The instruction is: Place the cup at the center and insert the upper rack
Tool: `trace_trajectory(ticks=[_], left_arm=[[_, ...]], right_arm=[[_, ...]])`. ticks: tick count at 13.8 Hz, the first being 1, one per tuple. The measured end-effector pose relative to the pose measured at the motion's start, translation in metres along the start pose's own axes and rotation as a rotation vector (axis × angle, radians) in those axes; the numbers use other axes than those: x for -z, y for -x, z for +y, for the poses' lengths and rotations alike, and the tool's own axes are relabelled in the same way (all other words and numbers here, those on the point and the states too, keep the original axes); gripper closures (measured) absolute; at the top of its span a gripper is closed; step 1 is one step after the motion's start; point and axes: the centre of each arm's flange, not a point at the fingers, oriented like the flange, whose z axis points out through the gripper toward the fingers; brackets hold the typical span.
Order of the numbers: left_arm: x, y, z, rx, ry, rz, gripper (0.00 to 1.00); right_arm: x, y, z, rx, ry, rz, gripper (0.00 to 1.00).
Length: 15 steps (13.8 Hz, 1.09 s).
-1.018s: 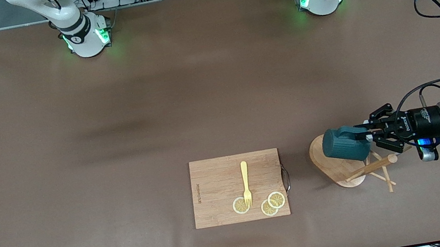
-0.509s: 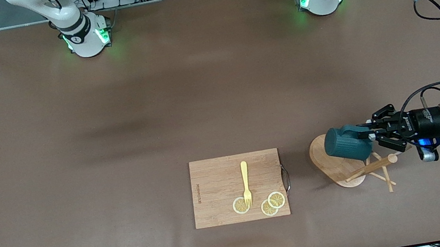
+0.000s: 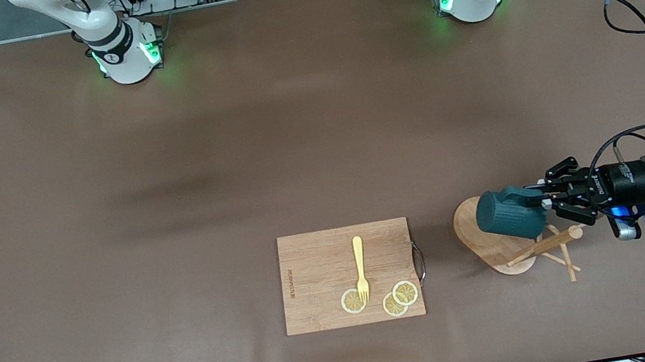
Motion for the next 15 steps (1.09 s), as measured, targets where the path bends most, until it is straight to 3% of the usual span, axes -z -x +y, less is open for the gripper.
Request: trace_trajectory(ticks=[15], left_arm=[[0.021,-0.015,-0.012,-0.091,0.013,-0.027,0.79]], right_arm=[[-0.002,-0.001,-0.004,0.007,0.000,-0.005,0.00]])
